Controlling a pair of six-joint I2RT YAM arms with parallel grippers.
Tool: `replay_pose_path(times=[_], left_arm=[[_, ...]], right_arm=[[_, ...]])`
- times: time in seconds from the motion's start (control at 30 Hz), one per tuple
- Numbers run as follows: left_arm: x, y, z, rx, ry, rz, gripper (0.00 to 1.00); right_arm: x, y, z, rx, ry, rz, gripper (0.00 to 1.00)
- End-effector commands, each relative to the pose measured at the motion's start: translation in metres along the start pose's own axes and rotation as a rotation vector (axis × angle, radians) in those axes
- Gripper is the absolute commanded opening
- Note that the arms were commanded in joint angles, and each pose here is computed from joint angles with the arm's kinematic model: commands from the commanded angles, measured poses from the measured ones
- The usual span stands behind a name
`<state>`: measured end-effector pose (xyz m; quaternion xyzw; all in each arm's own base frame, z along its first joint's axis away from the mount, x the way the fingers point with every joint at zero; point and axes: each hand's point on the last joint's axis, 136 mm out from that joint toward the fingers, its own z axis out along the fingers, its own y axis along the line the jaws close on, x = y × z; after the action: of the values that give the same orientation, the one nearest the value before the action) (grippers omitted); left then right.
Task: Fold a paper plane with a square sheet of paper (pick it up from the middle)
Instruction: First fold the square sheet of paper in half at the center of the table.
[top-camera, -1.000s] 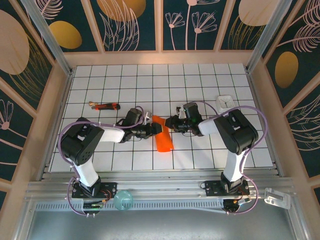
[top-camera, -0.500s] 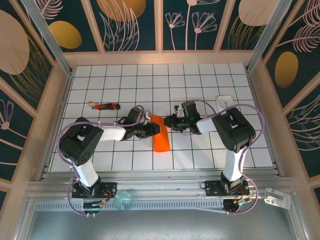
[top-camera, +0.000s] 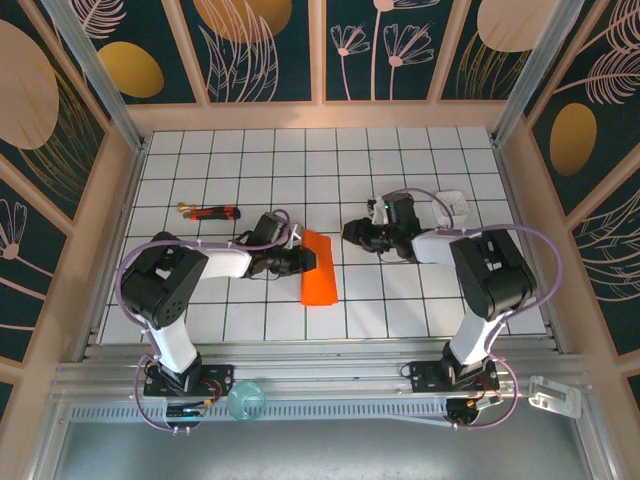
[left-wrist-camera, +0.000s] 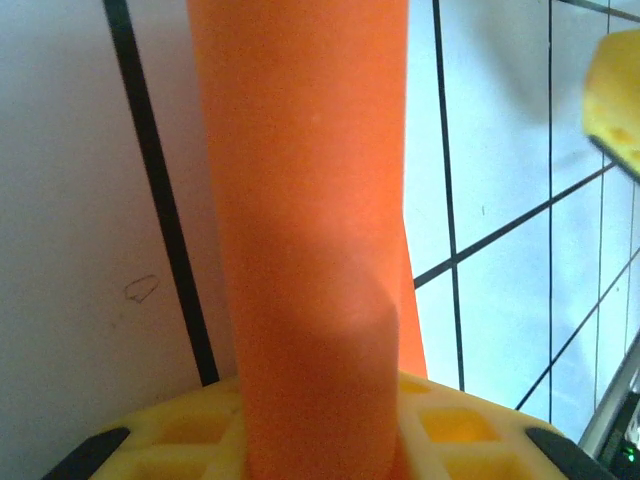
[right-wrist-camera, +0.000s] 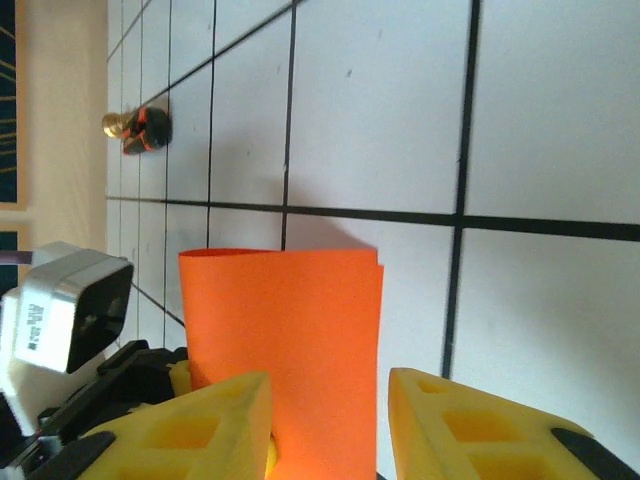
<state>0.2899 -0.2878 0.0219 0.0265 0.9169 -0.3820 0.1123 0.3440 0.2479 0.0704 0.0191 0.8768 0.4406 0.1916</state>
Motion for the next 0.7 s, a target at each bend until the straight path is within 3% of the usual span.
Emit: replay_pose_path(times=[0.0, 0.3, 0.67], left_arm=[[0.019, 0.015, 0.011, -0.032, 0.115, 0.017, 0.31], [0.028, 0.043, 0.018, -0.173, 0.205, -0.002, 0.37], [0.031, 0.062, 0.012, -0.279, 0.202, -0.009, 0.50]], right_arm=[[0.015, -0.014, -0.014, 0.075, 0.034, -0.031, 0.37], [0.037, 0.004, -0.006, 0.041, 0.080, -0.036, 0.38], [0.049, 0.011, 0.008, 0.024, 0.112, -0.008, 0.35]])
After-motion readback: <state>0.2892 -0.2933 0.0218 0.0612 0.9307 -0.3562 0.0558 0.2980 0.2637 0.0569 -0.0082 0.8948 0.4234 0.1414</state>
